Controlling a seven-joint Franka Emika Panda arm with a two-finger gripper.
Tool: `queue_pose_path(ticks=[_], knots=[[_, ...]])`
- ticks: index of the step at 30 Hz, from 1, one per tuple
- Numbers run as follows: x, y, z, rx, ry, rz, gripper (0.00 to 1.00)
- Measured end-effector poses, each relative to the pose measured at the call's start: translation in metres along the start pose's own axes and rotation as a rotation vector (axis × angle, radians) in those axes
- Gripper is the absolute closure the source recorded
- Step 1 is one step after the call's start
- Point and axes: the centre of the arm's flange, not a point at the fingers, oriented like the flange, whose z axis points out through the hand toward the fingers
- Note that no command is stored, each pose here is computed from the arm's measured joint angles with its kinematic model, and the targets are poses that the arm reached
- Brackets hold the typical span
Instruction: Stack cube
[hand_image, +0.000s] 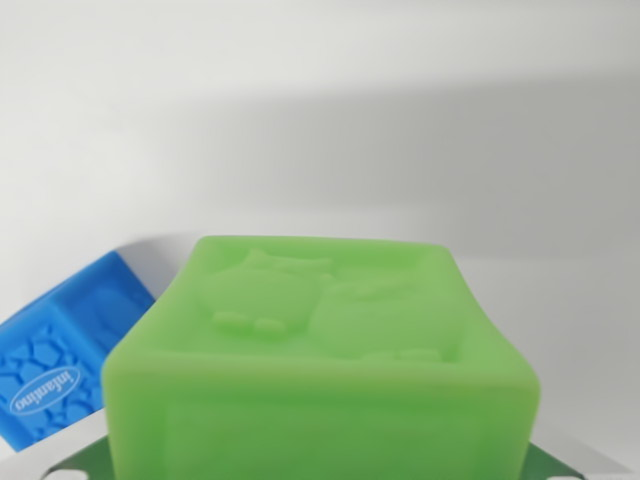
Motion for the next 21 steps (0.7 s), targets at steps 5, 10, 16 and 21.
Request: queue_pose_path(ticks=[5,10,16,21], knots=[[-0.008,-0.003,-0.002,0.0005,-0.0002,-0.044,1.0],[-0.015,-0.005,-0.004,0.0002,-0.0002,-0.081,1.0],[-0.024,-0.007,-0.006,0.0003,0.0006,-0.128,1.0],[-0.032,-0.01,-0.008,0.0003,0.0002,-0.171,1.0]])
